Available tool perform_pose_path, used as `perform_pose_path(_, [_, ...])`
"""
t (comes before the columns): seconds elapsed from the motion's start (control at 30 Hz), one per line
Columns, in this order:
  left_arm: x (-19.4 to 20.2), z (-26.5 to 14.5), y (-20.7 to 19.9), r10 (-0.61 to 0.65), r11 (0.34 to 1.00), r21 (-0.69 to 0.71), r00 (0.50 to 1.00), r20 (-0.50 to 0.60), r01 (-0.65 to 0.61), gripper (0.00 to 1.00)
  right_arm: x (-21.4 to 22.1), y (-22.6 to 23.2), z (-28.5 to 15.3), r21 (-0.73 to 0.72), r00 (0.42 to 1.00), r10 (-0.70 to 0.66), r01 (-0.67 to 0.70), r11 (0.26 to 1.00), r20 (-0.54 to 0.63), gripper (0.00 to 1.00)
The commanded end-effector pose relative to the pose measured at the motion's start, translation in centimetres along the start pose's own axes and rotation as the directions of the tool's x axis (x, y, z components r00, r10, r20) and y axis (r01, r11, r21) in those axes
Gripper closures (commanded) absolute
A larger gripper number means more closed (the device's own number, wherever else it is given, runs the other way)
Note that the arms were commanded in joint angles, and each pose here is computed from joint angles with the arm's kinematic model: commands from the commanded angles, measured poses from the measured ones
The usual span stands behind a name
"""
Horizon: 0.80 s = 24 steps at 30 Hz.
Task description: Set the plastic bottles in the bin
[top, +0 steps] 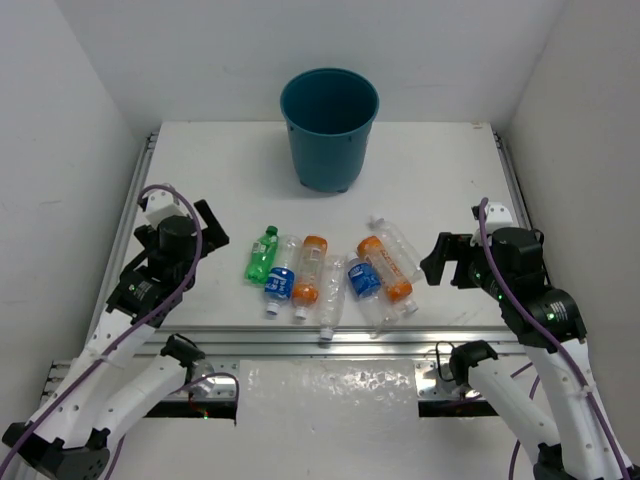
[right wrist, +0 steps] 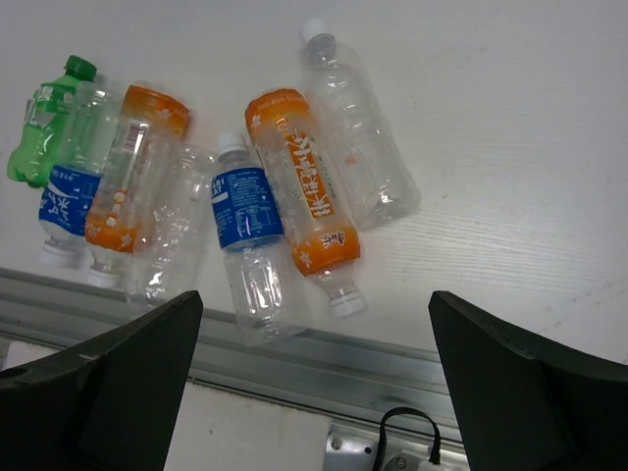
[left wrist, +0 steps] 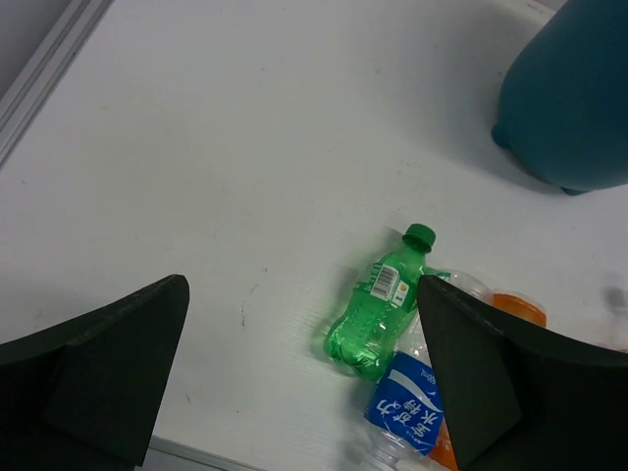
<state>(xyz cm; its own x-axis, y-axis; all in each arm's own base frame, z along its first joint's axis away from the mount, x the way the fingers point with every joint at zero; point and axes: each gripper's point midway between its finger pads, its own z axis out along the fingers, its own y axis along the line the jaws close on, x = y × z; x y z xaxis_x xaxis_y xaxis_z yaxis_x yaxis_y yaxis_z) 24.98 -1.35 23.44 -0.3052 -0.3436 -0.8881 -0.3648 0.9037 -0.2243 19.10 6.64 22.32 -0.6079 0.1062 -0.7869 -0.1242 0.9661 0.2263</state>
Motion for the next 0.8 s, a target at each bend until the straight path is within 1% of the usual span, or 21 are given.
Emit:
perform_pose_path(0.0, [-1.4, -0.6, -0.6, -0.026, 0.999, 0.029, 0.999, 0.035, 0.025, 0.00, -1.6, 0.3, 0.0, -0.005, 0.998, 0.005, -0.005, 1.000, 0.056, 0.01])
perform_pose_path(0.07, [-1.4, -0.5, -0.7, -0.024, 0.999, 0.032, 0.999, 0.034, 0.023, 0.00, -1.7, 0.3, 0.2, -0.011, 0.998, -0.006, 0.007, 1.000, 0.062, 0.01])
perform_pose_path(0.13, [-1.3, -0.5, -0.8, -0.023, 0.999, 0.037, 0.999, 0.031, 0.021, 0.00, -1.7, 1.2, 0.5, -0.062, 0.998, -0.013, 0.017, 0.998, 0.068, 0.01])
perform_pose_path(0.23, [-1.2, -0.4, -1.0, -0.018, 0.999, 0.043, 0.999, 0.026, 0.017, 0.00, -1.8, 1.8, 1.5, -0.102, 0.997, -0.007, 0.014, 0.995, 0.073, 0.01])
perform_pose_path(0.33, [-1.2, -0.3, -1.1, -0.016, 0.999, 0.048, 1.000, 0.024, 0.015, 0.00, -1.9, 1.9, 2.9, -0.101, 0.998, -0.002, 0.008, 0.995, 0.066, 0.01])
perform_pose_path(0.37, [-1.1, -0.3, -1.3, -0.013, 0.998, 0.056, 1.000, 0.019, 0.012, 0.00, -1.6, 1.7, 4.1, -0.092, 0.999, -0.011, 0.015, 0.996, 0.034, 0.01])
perform_pose_path(0.43, [-0.9, -0.1, -1.5, -0.004, 0.998, 0.065, 1.000, 0.014, 0.003, 0.00, -1.8, 1.6, 5.3, -0.081, 1.000, -0.027, 0.028, 0.996, 0.006, 0.01])
perform_pose_path(0.47, [-0.8, 0.0, -1.7, 0.001, 0.997, 0.072, 1.000, 0.007, -0.002, 0.00, -1.4, 0.9, 6.7, -0.045, 0.998, -0.045, 0.043, 0.998, -0.045, 0.01])
perform_pose_path(0.53, [-0.4, 0.3, -1.9, 0.015, 0.997, 0.073, 1.000, -0.006, -0.014, 0.00, -1.8, 0.4, 7.9, -0.014, 0.995, -0.074, 0.074, 0.997, -0.064, 0.01])
perform_pose_path(0.57, [-0.3, 0.3, -2.0, 0.018, 0.997, 0.077, 1.000, -0.011, -0.018, 0.00, -1.2, -0.4, 9.3, 0.016, 0.988, -0.103, 0.106, 0.994, -0.115, 0.02])
perform_pose_path(0.6, [-0.2, 0.4, -2.1, 0.023, 0.997, 0.079, 1.000, -0.017, -0.021, 0.00, -1.3, -0.7, 10.0, 0.028, 0.985, -0.117, 0.122, 0.992, -0.130, 0.03])
perform_pose_path(0.63, [-0.1, 0.6, -2.2, 0.029, 0.996, 0.080, 0.999, -0.021, -0.027, 0.00, -1.1, -1.1, 10.7, 0.045, 0.979, -0.129, 0.138, 0.989, -0.155, 0.06])
perform_pose_path(0.67, [0.0, 0.6, -2.3, 0.032, 0.996, 0.085, 0.999, -0.024, -0.030, 0.00, -0.4, -1.5, 12.4, 0.048, 0.964, -0.153, 0.167, 0.985, -0.220, 0.09])
perform_pose_path(0.7, [0.1, 0.7, -2.3, 0.035, 0.996, 0.086, 0.999, -0.028, -0.032, 0.00, 0.2, -1.7, 13.2, 0.048, 0.952, -0.159, 0.177, 0.983, -0.260, 0.12])
perform_pose_path(0.73, [0.2, 0.8, -2.4, 0.040, 0.996, 0.087, 0.999, -0.034, -0.037, 0.00, 0.8, -1.9, 13.9, 0.048, 0.940, -0.165, 0.187, 0.981, -0.299, 0.18])
perform_pose_path(0.77, [0.3, 0.8, -2.5, 0.041, 0.995, 0.090, 0.998, -0.037, -0.037, 0.00, 1.2, -2.1, 14.6, 0.048, 0.928, -0.172, 0.198, 0.979, -0.330, 0.19])
